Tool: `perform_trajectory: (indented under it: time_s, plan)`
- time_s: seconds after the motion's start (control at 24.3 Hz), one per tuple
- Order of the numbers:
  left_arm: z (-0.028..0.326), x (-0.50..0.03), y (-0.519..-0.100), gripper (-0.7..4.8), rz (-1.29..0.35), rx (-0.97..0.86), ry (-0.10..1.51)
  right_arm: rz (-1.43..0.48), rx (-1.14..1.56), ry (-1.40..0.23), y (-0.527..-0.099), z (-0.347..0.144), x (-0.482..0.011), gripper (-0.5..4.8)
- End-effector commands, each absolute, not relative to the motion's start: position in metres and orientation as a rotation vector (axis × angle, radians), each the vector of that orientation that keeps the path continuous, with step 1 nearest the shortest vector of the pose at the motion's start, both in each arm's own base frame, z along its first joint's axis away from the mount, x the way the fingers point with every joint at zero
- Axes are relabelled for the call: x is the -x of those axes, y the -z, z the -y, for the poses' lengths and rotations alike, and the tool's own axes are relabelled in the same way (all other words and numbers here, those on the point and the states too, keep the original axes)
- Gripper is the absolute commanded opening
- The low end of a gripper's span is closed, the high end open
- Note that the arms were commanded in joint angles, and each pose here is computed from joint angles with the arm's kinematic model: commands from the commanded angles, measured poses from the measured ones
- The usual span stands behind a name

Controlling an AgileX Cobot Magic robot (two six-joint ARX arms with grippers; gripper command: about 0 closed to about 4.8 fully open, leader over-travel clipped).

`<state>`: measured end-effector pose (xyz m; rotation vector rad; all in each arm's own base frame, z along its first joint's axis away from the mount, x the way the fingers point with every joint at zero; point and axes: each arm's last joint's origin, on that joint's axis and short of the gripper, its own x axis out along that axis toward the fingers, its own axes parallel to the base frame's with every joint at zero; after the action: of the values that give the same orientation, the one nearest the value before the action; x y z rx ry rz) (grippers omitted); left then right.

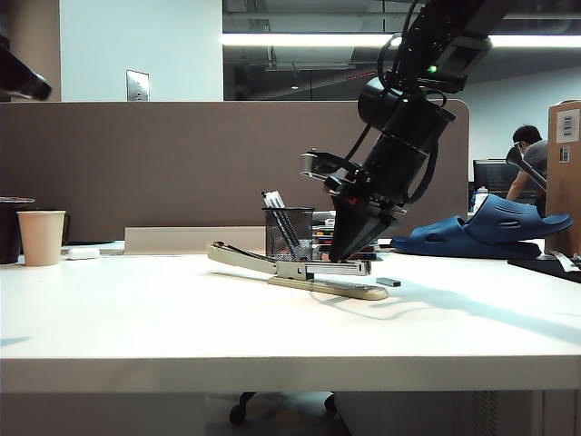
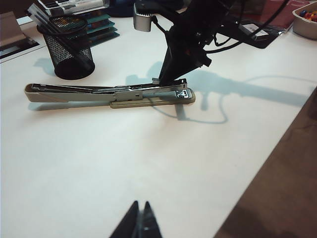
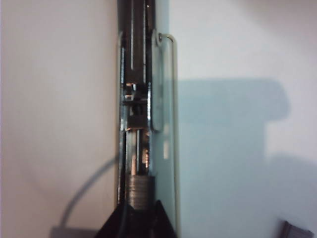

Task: Pick up a set of staples and put them into the open stapler.

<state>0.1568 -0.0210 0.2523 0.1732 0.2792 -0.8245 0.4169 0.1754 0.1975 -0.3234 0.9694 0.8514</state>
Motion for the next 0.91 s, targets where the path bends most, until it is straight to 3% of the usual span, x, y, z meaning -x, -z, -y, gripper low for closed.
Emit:
perform_trajectory:
  time_s: [0.04, 0.91]
  plan:
    - [0.0258, -0.1673, -0.2517, -0.05, -0.256, -0.186, 0.852, -0.975, 0.321, -0.855, -0.1932, -0.1769, -0.4183, 0.48]
    - [0.0310, -0.1733, -0.2493, -0.05, -0.258, -0.201, 0.852, -1.031, 0.309, -0.872, -0.1914, -0.1760, -0.4133, 0.53]
